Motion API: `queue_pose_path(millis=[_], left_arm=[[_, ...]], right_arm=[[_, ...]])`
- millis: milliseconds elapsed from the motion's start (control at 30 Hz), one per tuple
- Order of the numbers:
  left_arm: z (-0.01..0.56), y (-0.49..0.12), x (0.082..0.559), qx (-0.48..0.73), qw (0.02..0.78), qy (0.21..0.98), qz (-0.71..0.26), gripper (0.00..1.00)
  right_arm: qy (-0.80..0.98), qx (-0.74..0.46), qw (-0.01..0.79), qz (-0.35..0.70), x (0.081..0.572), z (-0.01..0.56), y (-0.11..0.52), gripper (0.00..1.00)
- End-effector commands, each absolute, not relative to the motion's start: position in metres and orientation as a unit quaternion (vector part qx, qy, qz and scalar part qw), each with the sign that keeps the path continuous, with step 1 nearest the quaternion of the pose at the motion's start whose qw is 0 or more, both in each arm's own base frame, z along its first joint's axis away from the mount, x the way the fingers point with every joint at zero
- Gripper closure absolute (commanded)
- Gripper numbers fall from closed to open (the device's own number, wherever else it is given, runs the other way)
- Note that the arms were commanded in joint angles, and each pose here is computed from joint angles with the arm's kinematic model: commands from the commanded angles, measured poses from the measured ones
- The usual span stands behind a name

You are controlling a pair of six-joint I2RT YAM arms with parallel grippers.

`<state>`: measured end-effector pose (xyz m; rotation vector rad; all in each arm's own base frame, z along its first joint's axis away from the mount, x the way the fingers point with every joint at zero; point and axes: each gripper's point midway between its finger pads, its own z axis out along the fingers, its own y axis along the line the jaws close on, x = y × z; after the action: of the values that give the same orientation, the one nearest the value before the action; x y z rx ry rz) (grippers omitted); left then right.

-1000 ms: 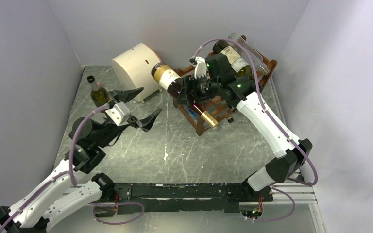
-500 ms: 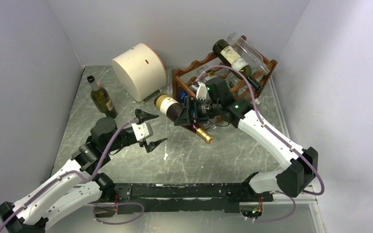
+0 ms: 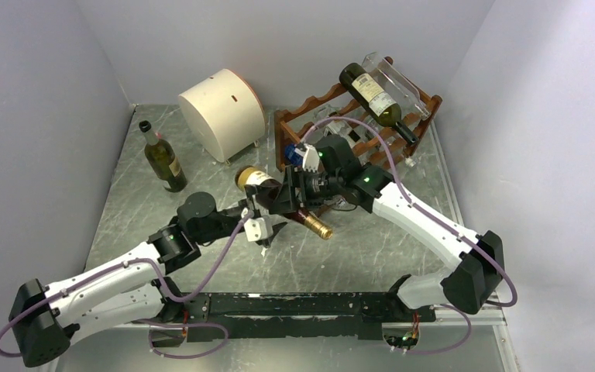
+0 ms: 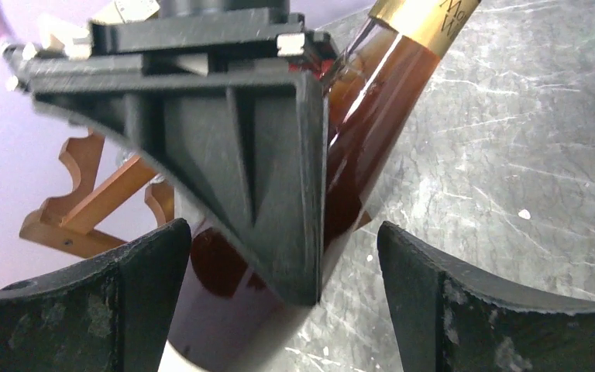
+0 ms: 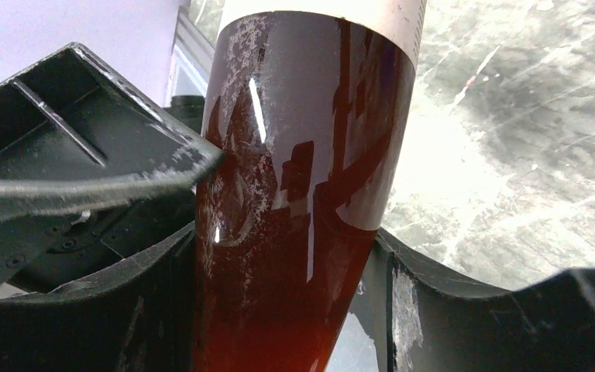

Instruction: Take the wine bottle off the wine rack

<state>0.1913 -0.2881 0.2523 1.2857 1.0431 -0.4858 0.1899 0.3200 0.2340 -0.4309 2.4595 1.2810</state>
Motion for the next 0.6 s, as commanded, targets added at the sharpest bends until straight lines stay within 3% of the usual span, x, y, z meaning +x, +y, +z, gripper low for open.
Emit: queue_pose_path(millis=[0, 267, 367, 467, 567], left_arm=[[0.268, -0.301, 0.192, 0.576, 0.677, 0.417, -0.19, 0.07], [0.248, -0.311, 0.187, 0.6, 0.656, 0.417, -0.187, 0.07], [0.24, -0.31, 0.188, 0.598, 0.651, 0.429, -0.188, 0.0], [0.235, -0.309, 0.191, 0.589, 0.649, 0.444, -0.188, 0.15], [0.232, -0.309, 0.195, 0.571, 0.654, 0.459, -0.191, 0.31]], right_arm=[[0.758, -0.243, 0.256, 0.549, 0.182, 0.328, 0.353, 1.0], [0.771, -0.256, 0.22, 0.54, 0.167, 0.318, 0.362, 1.0], [0.784, -0.256, 0.221, 0.52, 0.169, 0.312, 0.359, 1.0], [0.791, -0.254, 0.219, 0.512, 0.167, 0.309, 0.355, 0.98], [0.798, -0.253, 0.214, 0.504, 0.166, 0.304, 0.351, 0.85]])
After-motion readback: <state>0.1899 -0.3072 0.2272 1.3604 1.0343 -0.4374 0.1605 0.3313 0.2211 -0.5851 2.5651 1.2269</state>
